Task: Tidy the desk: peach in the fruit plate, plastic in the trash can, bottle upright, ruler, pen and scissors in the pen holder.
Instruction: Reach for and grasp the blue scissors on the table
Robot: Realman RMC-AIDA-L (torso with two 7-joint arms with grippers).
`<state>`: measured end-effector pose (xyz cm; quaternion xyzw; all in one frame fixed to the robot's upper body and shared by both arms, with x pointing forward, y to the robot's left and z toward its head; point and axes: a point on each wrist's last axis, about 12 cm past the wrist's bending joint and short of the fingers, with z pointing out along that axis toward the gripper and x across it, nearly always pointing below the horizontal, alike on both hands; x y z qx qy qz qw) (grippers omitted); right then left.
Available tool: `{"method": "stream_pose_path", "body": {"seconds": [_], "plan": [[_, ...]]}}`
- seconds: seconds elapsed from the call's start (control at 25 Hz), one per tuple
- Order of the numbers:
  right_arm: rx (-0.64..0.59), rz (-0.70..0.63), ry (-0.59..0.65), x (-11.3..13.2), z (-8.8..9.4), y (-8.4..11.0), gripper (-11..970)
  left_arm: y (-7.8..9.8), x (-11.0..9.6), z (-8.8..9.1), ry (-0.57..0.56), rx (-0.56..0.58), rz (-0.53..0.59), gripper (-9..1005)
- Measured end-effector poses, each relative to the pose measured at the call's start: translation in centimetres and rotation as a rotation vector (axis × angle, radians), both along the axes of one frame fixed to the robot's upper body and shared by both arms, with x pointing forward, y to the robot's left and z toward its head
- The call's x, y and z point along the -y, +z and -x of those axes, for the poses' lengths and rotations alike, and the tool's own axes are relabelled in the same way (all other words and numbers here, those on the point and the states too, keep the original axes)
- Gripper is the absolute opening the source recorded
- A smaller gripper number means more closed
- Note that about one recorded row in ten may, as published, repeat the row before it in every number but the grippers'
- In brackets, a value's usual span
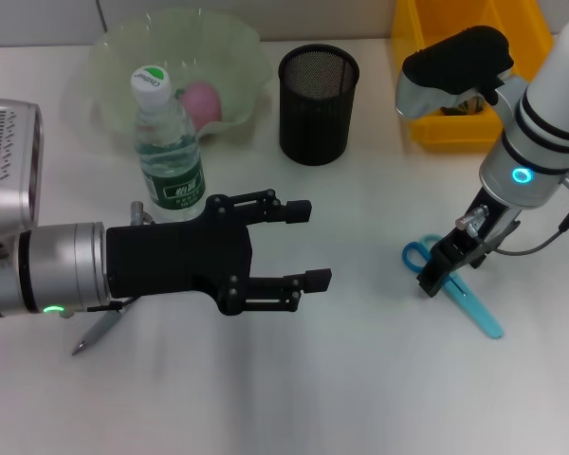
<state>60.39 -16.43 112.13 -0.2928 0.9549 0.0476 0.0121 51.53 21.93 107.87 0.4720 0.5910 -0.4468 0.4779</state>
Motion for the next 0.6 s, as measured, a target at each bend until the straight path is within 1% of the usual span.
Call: {"method": "stream_pose_path", "body": {"seconds": [0.12, 0.44, 0.6], "plan": [[0.0, -0.001, 0.002, 0.03, 0.0, -0.05, 777, 0.0, 0.0, -0.01, 0.001, 0.0, 0.0, 787], [-0.003, -0.018, 0.008, -0.18, 0.04, -0.02, 651, 0.06, 0.03, -0.1, 0.003, 0.003, 0.001, 786], [-0.004, -0.022, 0.011, -0.33, 0.07, 0.05, 628, 0.1, 0.0, -0.13, 0.009, 0.004, 0.007, 786]]}}
